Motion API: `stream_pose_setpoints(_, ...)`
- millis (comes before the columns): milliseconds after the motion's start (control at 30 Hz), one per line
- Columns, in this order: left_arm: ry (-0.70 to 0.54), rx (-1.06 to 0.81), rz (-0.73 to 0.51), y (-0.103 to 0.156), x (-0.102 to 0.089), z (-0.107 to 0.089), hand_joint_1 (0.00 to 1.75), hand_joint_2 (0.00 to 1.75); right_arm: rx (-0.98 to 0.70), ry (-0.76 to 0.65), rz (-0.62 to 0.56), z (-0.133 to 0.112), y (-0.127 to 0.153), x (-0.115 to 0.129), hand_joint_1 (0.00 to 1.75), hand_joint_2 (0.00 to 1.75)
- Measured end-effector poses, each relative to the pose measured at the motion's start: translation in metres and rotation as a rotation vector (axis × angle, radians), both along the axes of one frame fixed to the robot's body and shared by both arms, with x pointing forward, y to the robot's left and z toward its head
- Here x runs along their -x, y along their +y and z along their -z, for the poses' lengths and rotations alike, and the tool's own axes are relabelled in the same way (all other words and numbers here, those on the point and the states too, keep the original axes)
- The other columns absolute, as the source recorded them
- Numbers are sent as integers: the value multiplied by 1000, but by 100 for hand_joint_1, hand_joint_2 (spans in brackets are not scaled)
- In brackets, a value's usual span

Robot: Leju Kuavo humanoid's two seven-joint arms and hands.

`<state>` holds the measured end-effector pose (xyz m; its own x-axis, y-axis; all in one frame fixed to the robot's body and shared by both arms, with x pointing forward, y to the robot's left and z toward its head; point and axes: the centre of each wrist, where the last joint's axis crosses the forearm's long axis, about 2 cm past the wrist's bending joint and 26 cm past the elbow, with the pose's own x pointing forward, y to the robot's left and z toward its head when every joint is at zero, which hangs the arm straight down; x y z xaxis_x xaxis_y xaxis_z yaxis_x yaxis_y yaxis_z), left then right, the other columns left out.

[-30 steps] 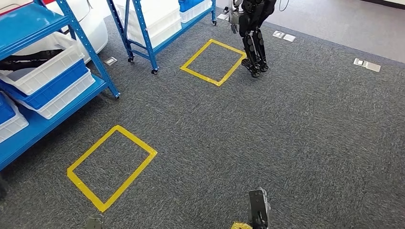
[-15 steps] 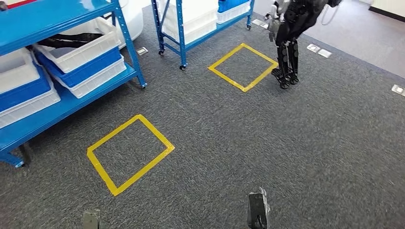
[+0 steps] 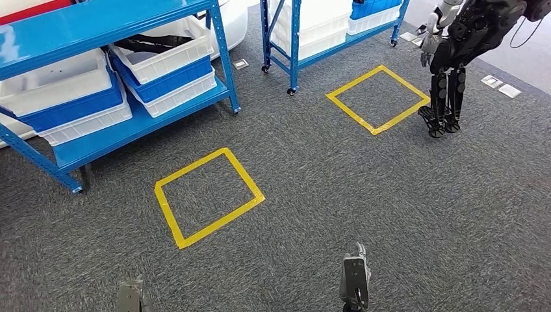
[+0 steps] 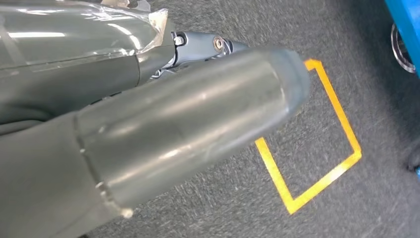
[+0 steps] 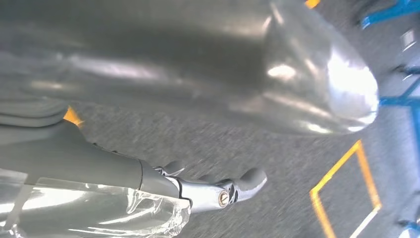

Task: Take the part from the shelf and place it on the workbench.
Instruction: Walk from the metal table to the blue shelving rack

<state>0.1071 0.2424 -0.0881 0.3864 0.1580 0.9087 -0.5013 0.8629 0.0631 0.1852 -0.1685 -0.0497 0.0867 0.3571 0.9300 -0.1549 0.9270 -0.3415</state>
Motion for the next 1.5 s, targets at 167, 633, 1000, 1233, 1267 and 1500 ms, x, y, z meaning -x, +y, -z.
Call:
stream_pose_setpoints(167, -18, -1, 0, -1, -2, -2, 0, 0, -10, -1, 5, 0, 0, 2, 0, 175)
stream_pose_setpoints(633, -91, -9, 32, -4, -10, -10, 0, 0, -20, -47, 34, -2, -5, 2, 0, 175)
stream_pose_setpoints(1000, -108, -19, 55, -3, -10, -11, 0, 0, -69, -127, 18, -15, 2, -4, 0, 0)
stream_pose_setpoints(1233, -145, -20, 54, -2, -14, -16, 0, 0, -118, -161, 29, -21, 1, -1, 0, 0)
stream_pose_setpoints(1267, -159, -23, 48, 0, -16, -17, 0, 0, -123, -170, 28, -23, 2, -2, 0, 0)
stream_pose_setpoints(1500, -218, -22, 7, 2, -24, -26, 0, 0, -118, -217, 12, -29, 3, -3, 0, 0)
